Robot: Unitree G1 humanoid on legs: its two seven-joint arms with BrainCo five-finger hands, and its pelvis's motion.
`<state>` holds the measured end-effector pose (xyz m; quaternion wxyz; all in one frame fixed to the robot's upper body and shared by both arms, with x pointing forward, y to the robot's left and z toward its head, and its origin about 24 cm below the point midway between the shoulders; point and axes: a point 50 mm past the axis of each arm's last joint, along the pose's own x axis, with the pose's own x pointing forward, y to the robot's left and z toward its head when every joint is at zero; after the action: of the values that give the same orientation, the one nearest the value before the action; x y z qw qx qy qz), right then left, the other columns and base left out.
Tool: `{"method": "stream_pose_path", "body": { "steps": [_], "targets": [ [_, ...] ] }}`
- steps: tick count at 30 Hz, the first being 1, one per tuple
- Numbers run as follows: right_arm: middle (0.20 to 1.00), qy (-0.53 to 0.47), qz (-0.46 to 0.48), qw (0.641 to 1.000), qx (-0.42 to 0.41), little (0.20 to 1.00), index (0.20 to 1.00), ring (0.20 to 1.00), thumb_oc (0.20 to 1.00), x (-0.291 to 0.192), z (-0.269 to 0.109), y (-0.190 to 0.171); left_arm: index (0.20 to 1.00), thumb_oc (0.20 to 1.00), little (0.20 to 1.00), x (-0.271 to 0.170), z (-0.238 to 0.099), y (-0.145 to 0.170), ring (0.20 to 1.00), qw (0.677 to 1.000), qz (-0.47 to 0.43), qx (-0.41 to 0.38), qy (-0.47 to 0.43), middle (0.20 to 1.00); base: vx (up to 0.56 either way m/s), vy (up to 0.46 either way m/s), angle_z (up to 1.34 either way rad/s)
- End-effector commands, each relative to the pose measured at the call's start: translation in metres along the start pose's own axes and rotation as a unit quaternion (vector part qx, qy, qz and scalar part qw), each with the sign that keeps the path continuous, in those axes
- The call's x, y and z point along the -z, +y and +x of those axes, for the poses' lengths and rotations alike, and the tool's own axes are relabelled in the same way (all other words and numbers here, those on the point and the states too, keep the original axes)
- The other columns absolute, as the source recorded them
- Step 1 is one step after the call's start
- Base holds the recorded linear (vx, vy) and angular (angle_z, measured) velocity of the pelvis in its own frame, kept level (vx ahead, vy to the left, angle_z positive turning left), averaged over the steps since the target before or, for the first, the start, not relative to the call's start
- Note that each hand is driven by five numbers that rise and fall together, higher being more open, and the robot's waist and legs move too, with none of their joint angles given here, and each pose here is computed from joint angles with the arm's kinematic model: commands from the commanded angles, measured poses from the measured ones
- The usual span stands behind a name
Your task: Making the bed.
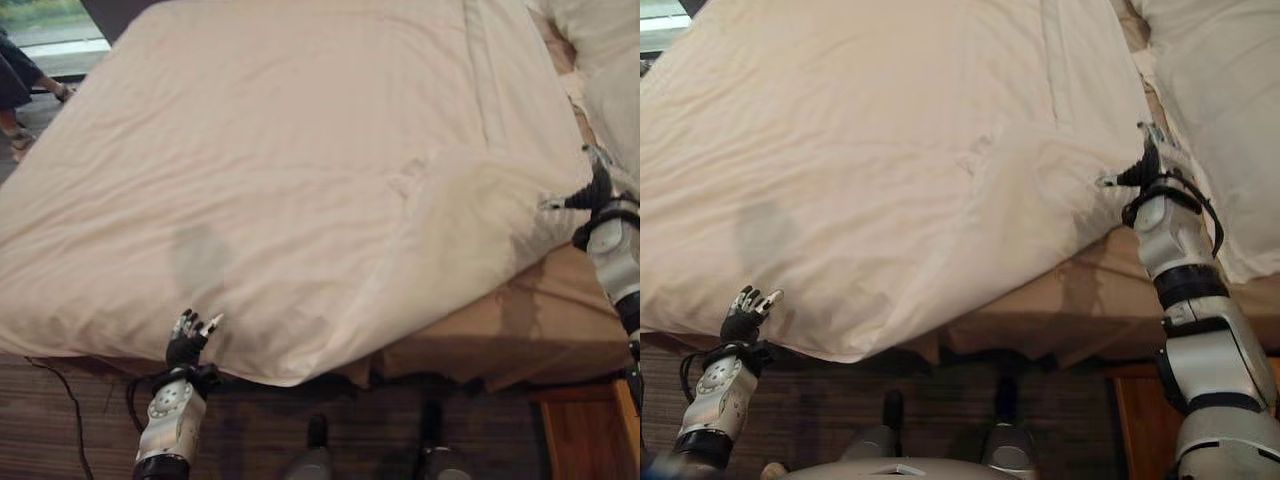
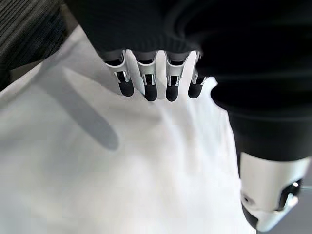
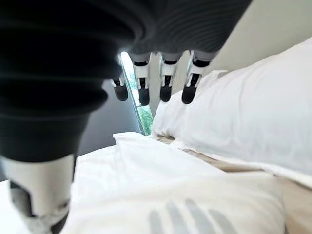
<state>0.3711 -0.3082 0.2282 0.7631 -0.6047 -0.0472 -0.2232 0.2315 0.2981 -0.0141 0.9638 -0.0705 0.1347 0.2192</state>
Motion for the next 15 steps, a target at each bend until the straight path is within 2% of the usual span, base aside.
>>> {"method": "stream_pose_path", "body": {
  "steps": [1, 10, 15],
  "targets": [
    [1.0, -0.038, -0.007, 0.993, 0.111, 1.0, 1.0, 1.0, 1.0, -0.024, 0.02, -0.059, 1.0, 1.0, 1.0, -0.037, 0.009, -0.019, 1.0, 0.996, 0.003, 0.04, -0.08, 1.0, 0.02, -0.099, 0.51],
    [1.0, -0.073, -0.014, 0.985, 0.156, 1.0, 1.0, 1.0, 1.0, -0.07, 0.039, -0.096, 1.0, 1.0, 1.0, -0.036, 0.003, -0.024, 1.0, 0.994, -0.042, 0.063, -0.084, 1.0, -0.01, -0.076, 0.08],
    [1.0, -0.076, -0.015, 0.986, 0.15, 1.0, 1.0, 1.0, 1.0, -0.078, 0.041, -0.089, 1.0, 1.0, 1.0, -0.04, 0.004, -0.031, 1.0, 0.992, -0.05, 0.072, -0.094, 1.0, -0.05, -0.053, 0.08]
  ]
}}
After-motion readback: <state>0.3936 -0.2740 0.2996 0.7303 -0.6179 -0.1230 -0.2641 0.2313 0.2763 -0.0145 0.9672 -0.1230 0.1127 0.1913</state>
